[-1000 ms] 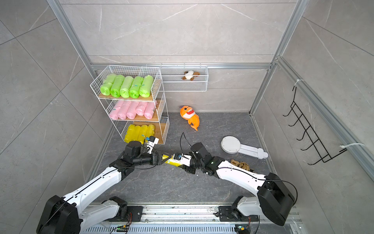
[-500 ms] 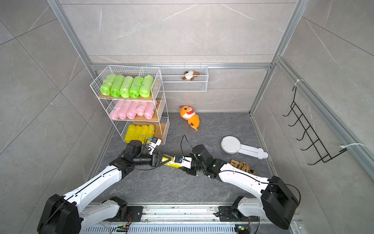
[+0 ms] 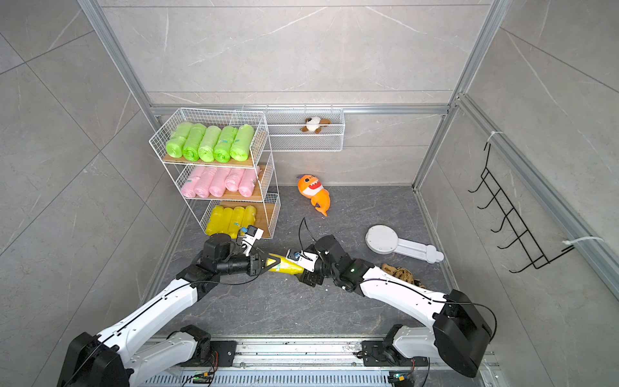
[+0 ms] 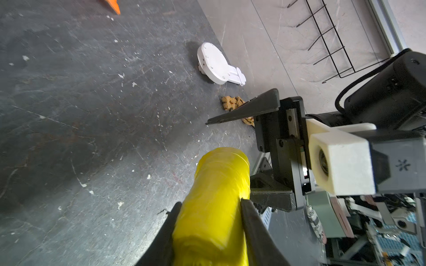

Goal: Sort the rolls of trash bags by color and place them on the shelf
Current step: Place the roll of trash bags on the shelf.

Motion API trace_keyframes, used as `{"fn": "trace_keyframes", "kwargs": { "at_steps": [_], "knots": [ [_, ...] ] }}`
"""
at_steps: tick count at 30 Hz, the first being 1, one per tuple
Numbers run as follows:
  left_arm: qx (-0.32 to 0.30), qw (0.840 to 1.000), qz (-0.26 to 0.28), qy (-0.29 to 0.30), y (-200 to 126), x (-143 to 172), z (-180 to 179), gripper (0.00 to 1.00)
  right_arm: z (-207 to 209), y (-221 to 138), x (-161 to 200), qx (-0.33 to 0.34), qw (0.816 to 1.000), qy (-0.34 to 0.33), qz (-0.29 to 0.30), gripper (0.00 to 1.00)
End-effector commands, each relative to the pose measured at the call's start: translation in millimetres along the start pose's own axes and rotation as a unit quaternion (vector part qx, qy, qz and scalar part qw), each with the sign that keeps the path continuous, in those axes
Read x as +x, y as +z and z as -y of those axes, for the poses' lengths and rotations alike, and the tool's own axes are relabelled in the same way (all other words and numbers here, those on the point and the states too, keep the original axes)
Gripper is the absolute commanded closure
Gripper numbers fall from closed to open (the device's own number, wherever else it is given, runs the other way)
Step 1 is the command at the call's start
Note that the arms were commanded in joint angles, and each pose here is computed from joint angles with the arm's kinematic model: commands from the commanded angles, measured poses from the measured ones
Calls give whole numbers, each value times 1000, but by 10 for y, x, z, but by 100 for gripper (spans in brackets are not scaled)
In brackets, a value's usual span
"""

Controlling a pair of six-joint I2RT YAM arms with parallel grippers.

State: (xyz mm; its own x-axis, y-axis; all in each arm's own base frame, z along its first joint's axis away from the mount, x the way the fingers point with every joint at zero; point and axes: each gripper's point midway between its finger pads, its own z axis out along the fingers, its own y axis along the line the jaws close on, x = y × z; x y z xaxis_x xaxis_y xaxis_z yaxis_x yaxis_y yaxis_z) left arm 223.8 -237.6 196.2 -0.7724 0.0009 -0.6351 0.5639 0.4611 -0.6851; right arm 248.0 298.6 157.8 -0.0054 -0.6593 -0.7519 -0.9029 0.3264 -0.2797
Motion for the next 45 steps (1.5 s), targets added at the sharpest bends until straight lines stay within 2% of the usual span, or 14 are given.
{"fn": "trace_keyframes", "kwargs": {
  "at_steps": [1, 4, 7, 12, 17, 21, 32, 45],
  "knots": [
    [-35, 997, 69, 5, -109, -210, -63, 100, 102, -51, 56, 30, 999, 35, -19, 8],
    [-100, 988, 116, -12, -234, -264, -317, 100, 136, -96, 97, 47, 997, 51, -19, 3],
    [-171, 969, 175, -30, -443, -349, -578, 100, 191, -112, 129, 65, 996, 60, -24, 2],
    [-281, 917, 278, -55, -837, -481, -935, 100, 268, -64, 138, 80, 994, 72, -35, 2],
    [-340, 879, 330, -59, -1062, -601, -1094, 100, 341, -25, 178, 99, 991, 83, -45, 2],
    [-352, 861, 365, -48, -1108, -792, -1128, 100, 381, -14, 173, 108, 989, 92, -43, 2],
    [-352, 834, 425, -3, -982, -1202, -1245, 100, 382, 18, 200, 110, 986, 116, -37, 3],
    [-387, 820, 420, 42, -575, -1458, -1571, 100, 374, 45, 292, 112, 984, 128, -52, 3]
  ]
}}
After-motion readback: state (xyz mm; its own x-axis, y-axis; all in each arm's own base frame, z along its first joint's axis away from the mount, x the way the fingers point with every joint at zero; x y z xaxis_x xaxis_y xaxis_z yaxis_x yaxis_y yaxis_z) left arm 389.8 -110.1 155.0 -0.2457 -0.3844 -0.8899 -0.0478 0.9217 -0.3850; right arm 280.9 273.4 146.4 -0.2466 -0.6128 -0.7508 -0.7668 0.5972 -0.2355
